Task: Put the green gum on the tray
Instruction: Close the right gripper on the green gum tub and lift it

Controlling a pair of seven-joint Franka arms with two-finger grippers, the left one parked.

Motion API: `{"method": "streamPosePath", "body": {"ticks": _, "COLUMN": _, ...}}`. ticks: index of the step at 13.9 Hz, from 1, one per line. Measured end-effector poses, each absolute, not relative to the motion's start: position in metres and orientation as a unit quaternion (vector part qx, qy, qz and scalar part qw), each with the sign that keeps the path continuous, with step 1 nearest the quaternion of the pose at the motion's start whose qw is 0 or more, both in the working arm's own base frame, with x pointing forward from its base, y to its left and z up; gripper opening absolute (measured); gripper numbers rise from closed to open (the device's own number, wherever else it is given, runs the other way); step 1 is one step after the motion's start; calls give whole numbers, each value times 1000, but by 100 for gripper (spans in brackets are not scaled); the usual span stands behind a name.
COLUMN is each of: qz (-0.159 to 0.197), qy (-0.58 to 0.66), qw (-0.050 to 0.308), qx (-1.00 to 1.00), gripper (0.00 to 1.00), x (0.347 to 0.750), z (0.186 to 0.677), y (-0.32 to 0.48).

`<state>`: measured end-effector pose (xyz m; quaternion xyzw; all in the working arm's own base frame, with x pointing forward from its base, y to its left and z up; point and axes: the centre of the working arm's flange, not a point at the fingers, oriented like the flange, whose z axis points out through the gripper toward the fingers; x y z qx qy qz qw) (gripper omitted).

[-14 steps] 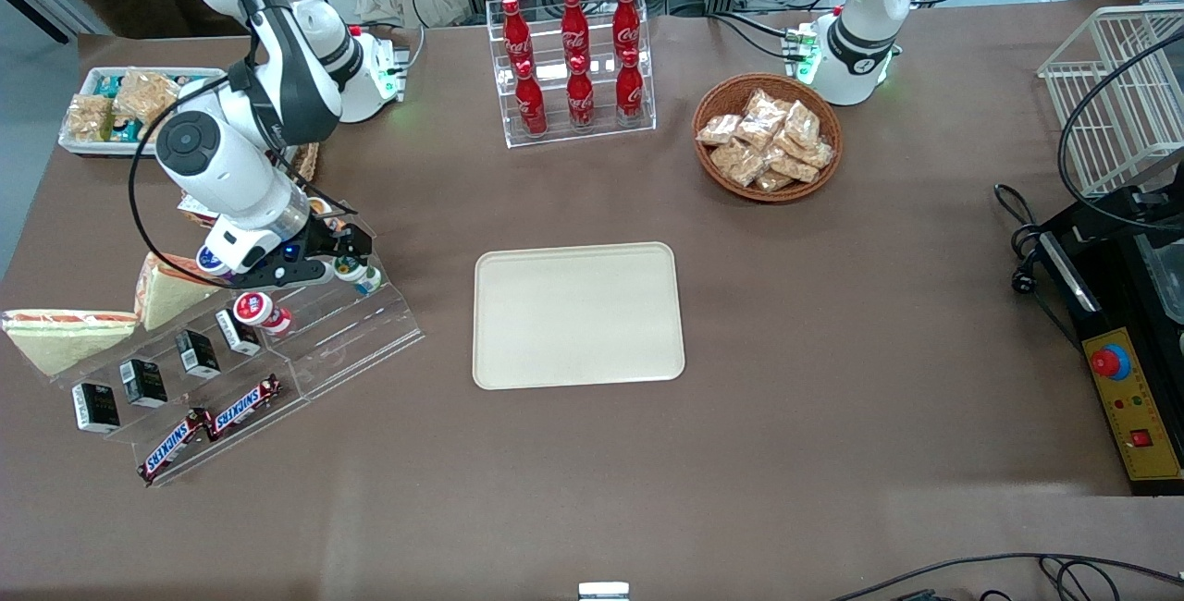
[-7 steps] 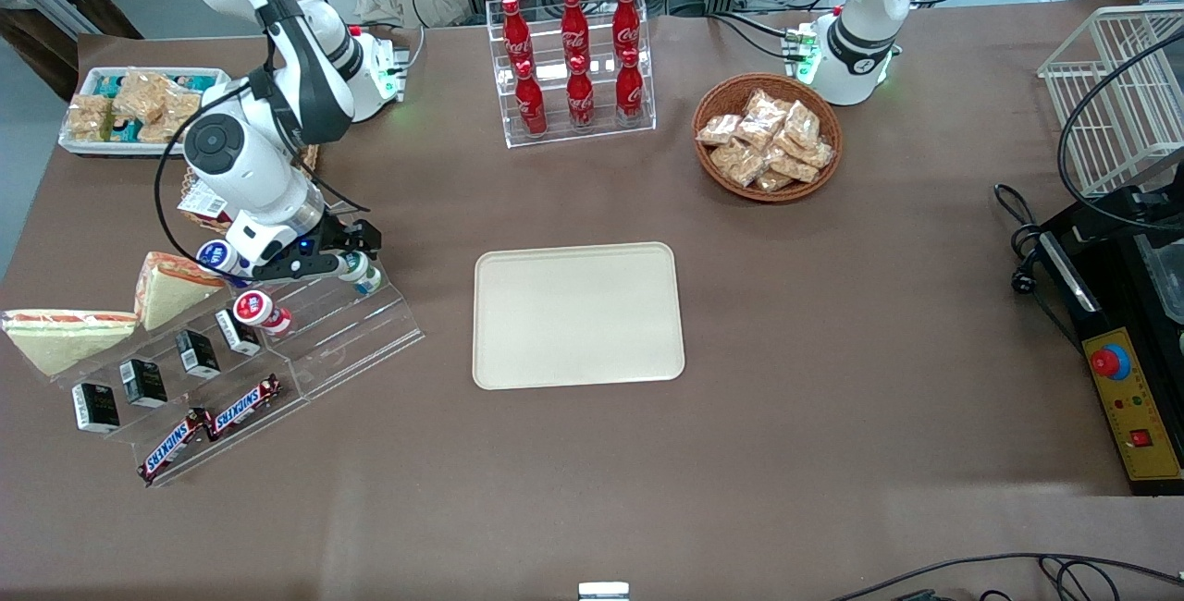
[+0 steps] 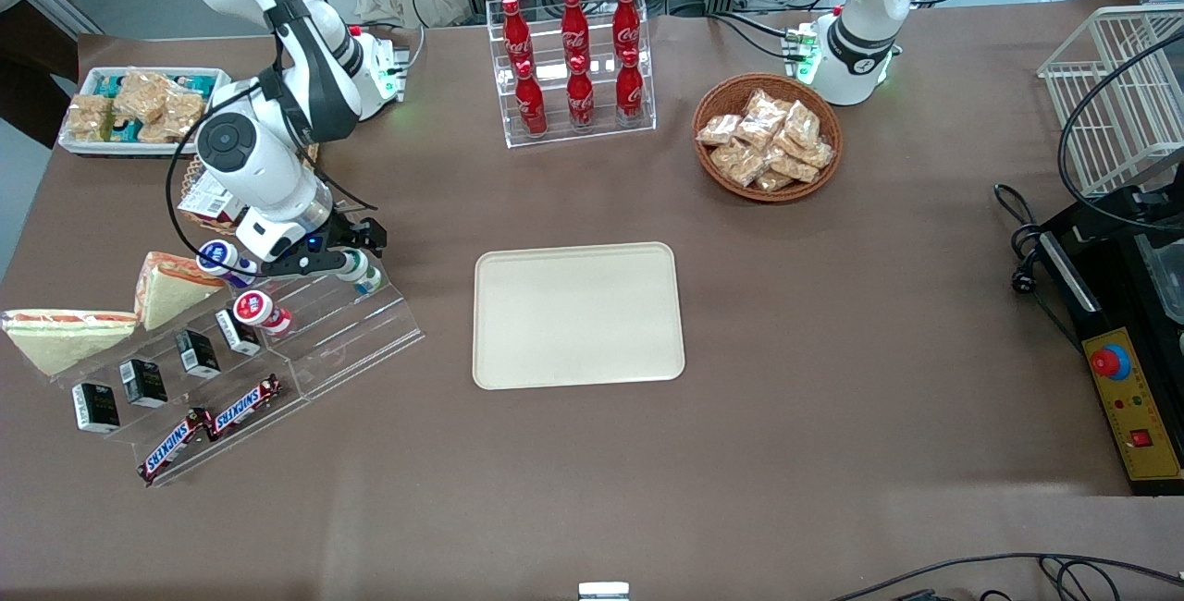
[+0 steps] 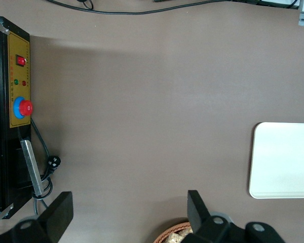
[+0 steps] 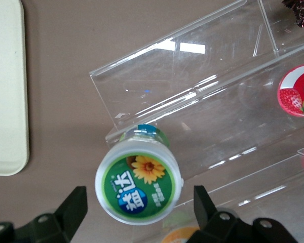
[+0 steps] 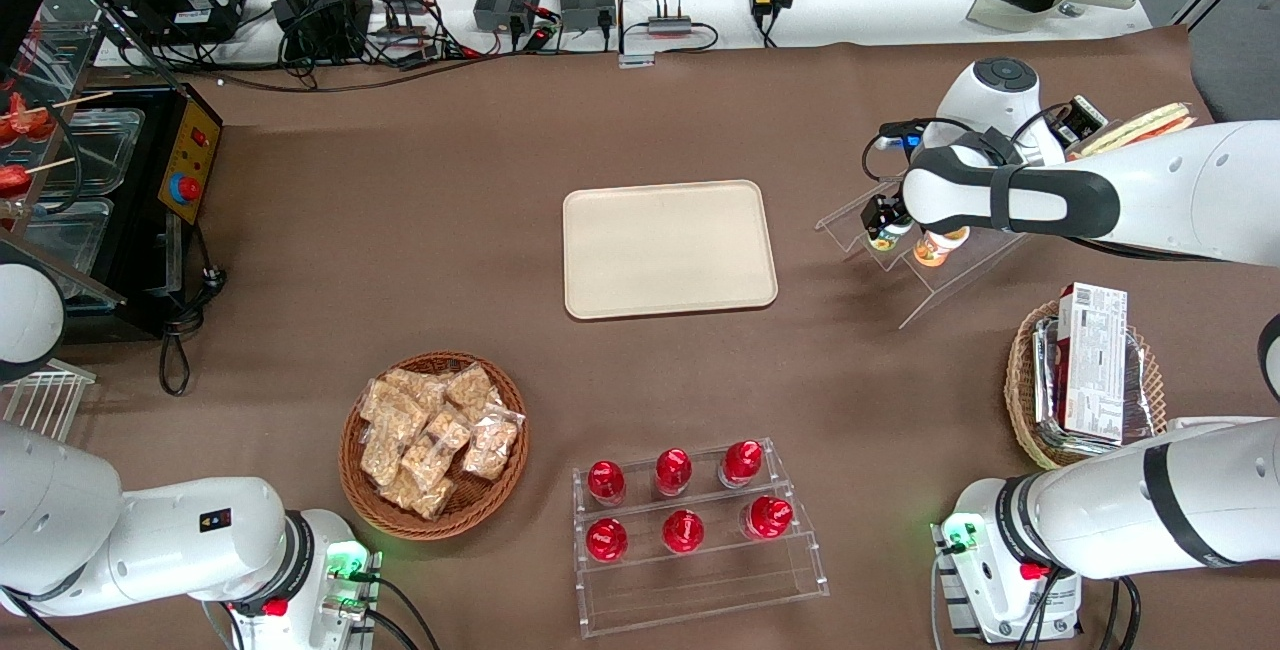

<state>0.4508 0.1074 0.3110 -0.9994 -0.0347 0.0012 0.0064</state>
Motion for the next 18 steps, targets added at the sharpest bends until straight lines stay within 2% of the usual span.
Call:
{"method": "streamPosePath", "body": {"ticks": 2, "qz": 1, "qy": -32, "qw": 6, "qx": -999, "gripper": 77, "x": 451, "z": 311, "y": 107}}
{"method": "streamPosePath", "body": {"ticks": 4, "qz": 1, "qy": -24, "qw": 6, "qx": -1000, "gripper": 55, "x": 451, "z": 311, "y": 107}}
{"method": "streamPosePath", "body": {"ticks": 5, "qz": 0, "qy": -22, "qw": 7, "qx": -1000, "gripper": 52, "x": 451, "z": 312, "y": 108}}
{"method": "streamPosePath", "body": {"ticks": 9, "qz": 0, "qy": -19, "qw": 7, "qx": -1000, "gripper": 51, "x": 460, "z": 323, "y": 109}}
{"method": "streamPosePath", "body": {"ticks": 12, "qz": 19, "qy": -19, "qw": 4, "qx": -1000, "gripper": 51, "x": 478, "z": 359, "y": 113}}
{"method": "streamPosePath", "body": {"ticks": 16, "qz": 46, "qy": -23, "qw": -1, "qx": -999, "gripper": 51, "x": 514, "z": 475, "y": 124}}
{"method": "streamPosePath", "body": {"ticks": 18, "qz": 40, "qy": -32, "qw": 0, "qx": -999, "gripper": 51, "x": 520, "z": 531, "y": 135}}
